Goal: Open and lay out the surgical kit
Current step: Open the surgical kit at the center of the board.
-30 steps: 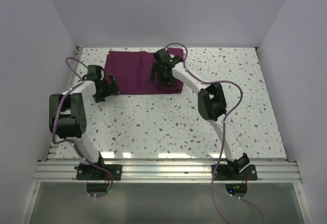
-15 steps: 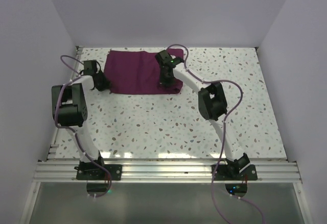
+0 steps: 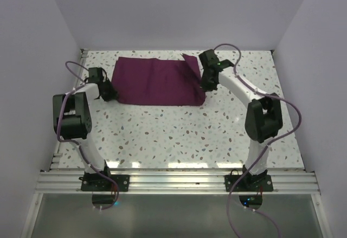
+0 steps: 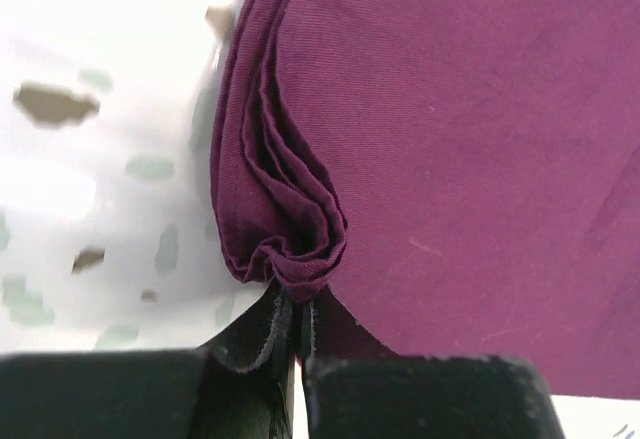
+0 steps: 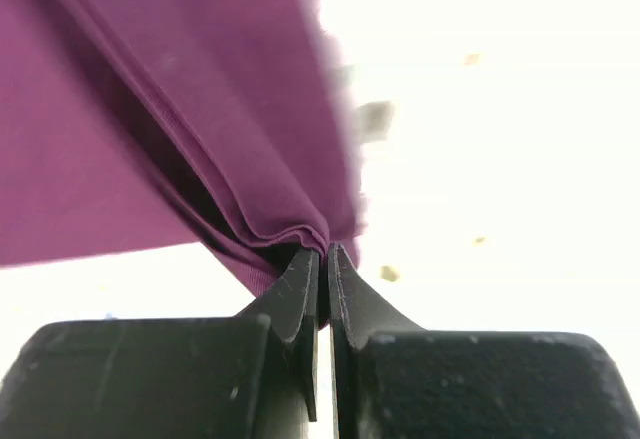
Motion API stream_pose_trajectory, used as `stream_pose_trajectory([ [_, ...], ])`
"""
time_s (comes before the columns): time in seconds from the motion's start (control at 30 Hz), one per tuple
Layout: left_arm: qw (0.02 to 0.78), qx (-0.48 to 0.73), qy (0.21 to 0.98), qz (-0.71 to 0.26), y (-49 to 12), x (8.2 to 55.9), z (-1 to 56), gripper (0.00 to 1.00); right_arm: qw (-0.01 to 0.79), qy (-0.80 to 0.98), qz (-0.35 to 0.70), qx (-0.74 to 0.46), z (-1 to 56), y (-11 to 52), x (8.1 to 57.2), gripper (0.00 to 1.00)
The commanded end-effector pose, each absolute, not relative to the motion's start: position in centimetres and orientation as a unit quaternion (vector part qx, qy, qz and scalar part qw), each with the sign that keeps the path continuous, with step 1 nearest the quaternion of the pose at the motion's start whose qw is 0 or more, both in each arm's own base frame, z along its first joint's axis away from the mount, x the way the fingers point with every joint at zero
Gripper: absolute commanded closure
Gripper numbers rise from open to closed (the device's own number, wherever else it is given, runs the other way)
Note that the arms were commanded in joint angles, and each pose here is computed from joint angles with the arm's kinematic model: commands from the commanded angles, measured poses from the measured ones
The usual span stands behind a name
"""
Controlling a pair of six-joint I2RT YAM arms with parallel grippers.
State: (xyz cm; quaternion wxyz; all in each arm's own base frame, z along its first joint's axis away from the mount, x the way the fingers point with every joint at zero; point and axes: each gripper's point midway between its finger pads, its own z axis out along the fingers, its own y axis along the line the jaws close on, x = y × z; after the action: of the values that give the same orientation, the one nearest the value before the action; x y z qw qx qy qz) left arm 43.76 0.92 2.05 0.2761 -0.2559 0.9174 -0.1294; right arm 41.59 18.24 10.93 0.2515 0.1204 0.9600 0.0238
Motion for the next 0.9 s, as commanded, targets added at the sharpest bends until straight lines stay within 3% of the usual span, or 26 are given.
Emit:
stream_pose_trajectory([
  [0.0,0.255,-0.249,0.926,-0.122,1.1,40.9,2.8,1.0,0.25,0.953,-0.028,0.17,10.9,12.6,39.9,1.0],
  [0.27,0.237,-0.249,0.93,-0.13,0.2,37.6,2.2,1.0,0.149,0.955,-0.133,0.221,5.0,7.3,33.5,1.0],
  [0.4,0.235,-0.244,0.933,-0.125,0.2,36.5,1.8,1.0,0.097,0.952,-0.17,0.235,3.4,5.0,31.4,0.22],
  [0.47,0.229,-0.243,0.934,-0.125,0.1,35.8,1.5,1.0,0.106,0.948,-0.18,0.241,4.1,3.8,31.4,0.12],
  [0.5,0.229,-0.242,0.935,-0.125,0.1,35.7,1.4,1.0,0.115,0.945,-0.184,0.245,4.6,3.4,31.6,0.02],
  [0.63,0.224,-0.24,0.936,-0.128,-0.2,34.9,0.9,1.0,0.166,0.937,-0.175,0.251,8.0,2.9,33.1,0.02],
  [0.87,0.219,-0.233,0.938,-0.135,-0.4,34.7,0.4,1.0,0.315,0.92,-0.008,0.234,14.6,7.3,39.7,0.02],
])
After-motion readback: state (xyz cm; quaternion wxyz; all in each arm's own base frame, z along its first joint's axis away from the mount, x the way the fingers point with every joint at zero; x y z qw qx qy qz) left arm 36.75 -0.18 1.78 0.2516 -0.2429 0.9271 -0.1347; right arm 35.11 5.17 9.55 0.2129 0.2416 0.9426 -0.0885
